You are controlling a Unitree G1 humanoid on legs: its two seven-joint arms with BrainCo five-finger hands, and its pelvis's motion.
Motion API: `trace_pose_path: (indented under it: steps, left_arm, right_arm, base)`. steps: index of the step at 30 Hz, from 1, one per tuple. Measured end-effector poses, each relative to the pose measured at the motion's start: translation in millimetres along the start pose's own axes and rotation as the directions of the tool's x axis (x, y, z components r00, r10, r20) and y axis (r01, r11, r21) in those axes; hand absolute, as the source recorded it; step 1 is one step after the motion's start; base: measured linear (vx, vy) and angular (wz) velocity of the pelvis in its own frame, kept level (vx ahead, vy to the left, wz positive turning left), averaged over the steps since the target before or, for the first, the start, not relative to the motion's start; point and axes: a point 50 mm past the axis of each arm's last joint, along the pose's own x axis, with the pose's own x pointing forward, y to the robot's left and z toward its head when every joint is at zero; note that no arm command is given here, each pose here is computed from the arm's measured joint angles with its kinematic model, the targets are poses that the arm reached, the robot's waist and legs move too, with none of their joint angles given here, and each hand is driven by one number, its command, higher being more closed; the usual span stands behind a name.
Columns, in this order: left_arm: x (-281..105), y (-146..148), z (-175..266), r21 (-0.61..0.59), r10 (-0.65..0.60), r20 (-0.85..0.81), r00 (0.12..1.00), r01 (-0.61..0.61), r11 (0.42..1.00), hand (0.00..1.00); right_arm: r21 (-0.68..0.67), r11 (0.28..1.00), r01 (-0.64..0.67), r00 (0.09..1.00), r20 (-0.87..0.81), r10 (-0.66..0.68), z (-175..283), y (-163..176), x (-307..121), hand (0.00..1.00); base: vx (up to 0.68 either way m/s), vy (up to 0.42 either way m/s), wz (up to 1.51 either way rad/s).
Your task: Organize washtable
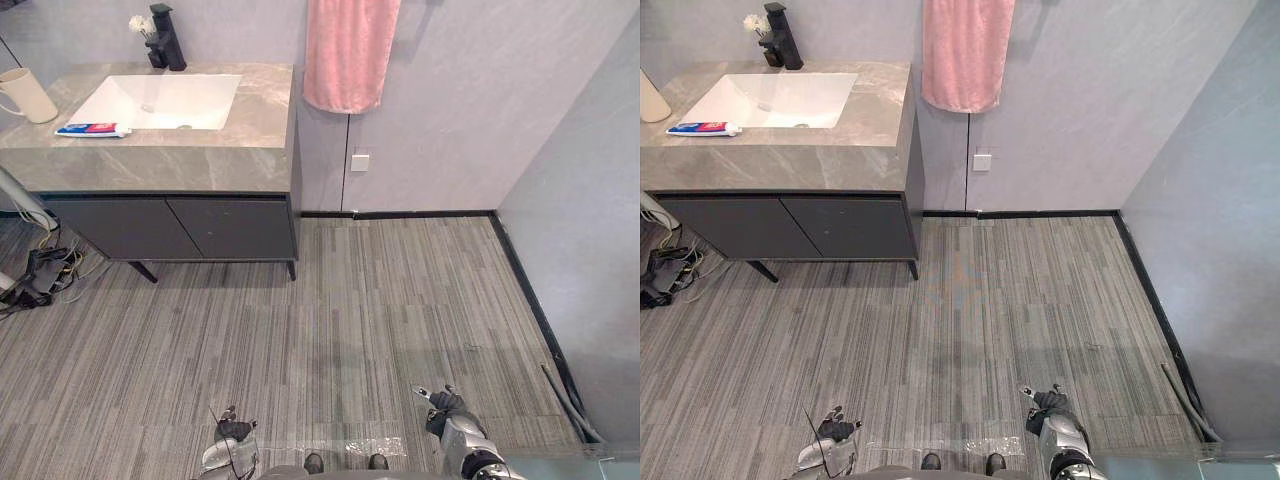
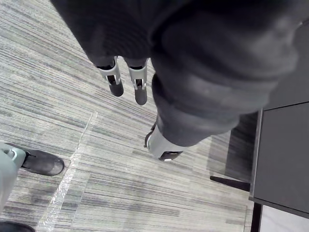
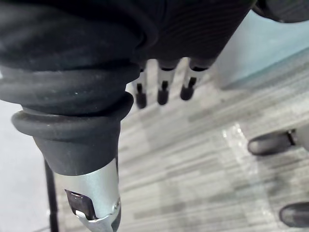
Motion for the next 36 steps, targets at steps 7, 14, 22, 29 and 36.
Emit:
trace_pose_path:
  steps: [7, 14, 22, 29, 36]
  left_arm:
    - [-0.9, 1.7, -3.1, 0.000, 0.005, -0.007, 1.000, -0.005, 1.000, 0.00]
    - [-1.5, 2.3, -4.5, -0.013, 0.011, -0.006, 1.000, -0.011, 1.000, 0.00]
    - [-5.2, 1.4, -16.4, -0.182, 0.047, -0.055, 0.997, -0.057, 0.982, 0.00]
    - [-7.4, -5.9, -22.2, -0.187, 0.029, -0.075, 0.997, -0.043, 0.981, 0.00]
    - [-13.3, -7.4, -36.5, -0.259, 0.040, -0.118, 0.992, -0.070, 0.963, 0.00]
  right_arm:
    - [-0.012, 1.000, 0.002, 1.000, 0.000, -0.002, -0.2, -0.6, 0.1, 0.00]
    - [0.007, 1.000, 0.029, 1.000, -0.005, -0.029, -0.5, -4.0, 0.5, 0.00]
    - [0.136, 0.988, 0.075, 0.997, -0.028, -0.072, -23.6, -9.6, -9.5, 0.00]
    - [0.234, 0.957, 0.169, 0.983, -0.104, -0.149, -41.2, -33.3, -11.3, 0.00]
    - [0.169, 0.975, 0.142, 0.990, -0.042, -0.137, -29.8, -43.6, -8.7, 0.00]
  base:
    - [0.00, -0.001, 0.00]
    - [0.02, -0.002, -0.01]
    - [0.03, 0.010, 0.10]
    - [0.46, -0.145, 0.35]
    - [0.61, -0.288, -0.22]
